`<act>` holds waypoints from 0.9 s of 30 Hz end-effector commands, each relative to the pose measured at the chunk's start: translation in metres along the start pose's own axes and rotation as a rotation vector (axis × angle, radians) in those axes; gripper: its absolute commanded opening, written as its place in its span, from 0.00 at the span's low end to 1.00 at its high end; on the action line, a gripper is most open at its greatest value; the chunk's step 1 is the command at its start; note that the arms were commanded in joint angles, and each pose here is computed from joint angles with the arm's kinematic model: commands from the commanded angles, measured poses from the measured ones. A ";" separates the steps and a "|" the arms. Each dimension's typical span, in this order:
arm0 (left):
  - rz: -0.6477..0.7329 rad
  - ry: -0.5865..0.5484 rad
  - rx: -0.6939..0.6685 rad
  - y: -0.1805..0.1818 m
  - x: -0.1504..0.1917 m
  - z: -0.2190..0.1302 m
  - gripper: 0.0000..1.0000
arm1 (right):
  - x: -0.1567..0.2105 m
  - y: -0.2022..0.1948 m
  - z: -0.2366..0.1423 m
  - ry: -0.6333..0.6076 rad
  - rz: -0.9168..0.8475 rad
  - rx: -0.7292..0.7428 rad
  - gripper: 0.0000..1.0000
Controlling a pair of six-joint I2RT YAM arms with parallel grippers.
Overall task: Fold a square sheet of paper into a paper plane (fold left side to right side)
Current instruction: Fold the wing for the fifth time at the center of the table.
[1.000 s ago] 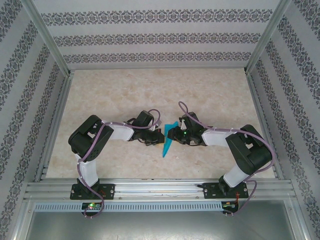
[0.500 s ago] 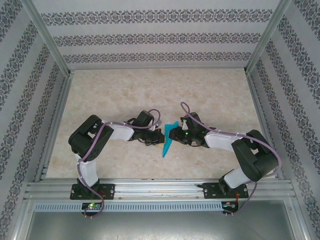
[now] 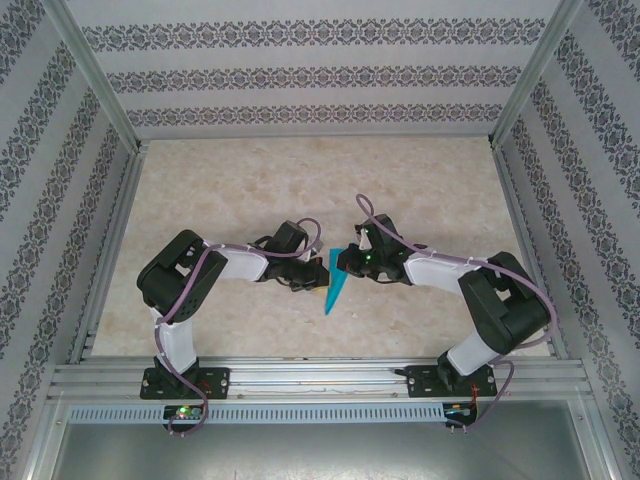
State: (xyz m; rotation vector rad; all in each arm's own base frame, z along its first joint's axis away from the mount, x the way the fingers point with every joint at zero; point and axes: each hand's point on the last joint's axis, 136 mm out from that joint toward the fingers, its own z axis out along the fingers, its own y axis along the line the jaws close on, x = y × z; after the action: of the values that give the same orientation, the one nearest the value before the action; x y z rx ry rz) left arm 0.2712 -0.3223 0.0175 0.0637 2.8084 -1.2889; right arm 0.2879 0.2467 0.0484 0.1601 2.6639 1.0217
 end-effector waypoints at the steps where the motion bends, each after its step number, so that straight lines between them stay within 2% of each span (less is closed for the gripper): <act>1: -0.031 0.033 -0.140 0.042 0.016 0.018 0.00 | 0.000 -0.001 0.007 0.026 -0.013 0.006 0.06; 27: -0.040 0.044 -0.146 0.048 0.027 0.022 0.00 | 0.019 -0.039 0.019 0.076 0.031 0.109 0.02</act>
State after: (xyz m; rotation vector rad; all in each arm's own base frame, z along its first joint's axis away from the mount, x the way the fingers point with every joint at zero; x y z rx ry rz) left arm 0.2705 -0.3224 0.0171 0.0653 2.8077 -1.2885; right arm 0.2821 0.2423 0.0199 0.1779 2.7528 0.9617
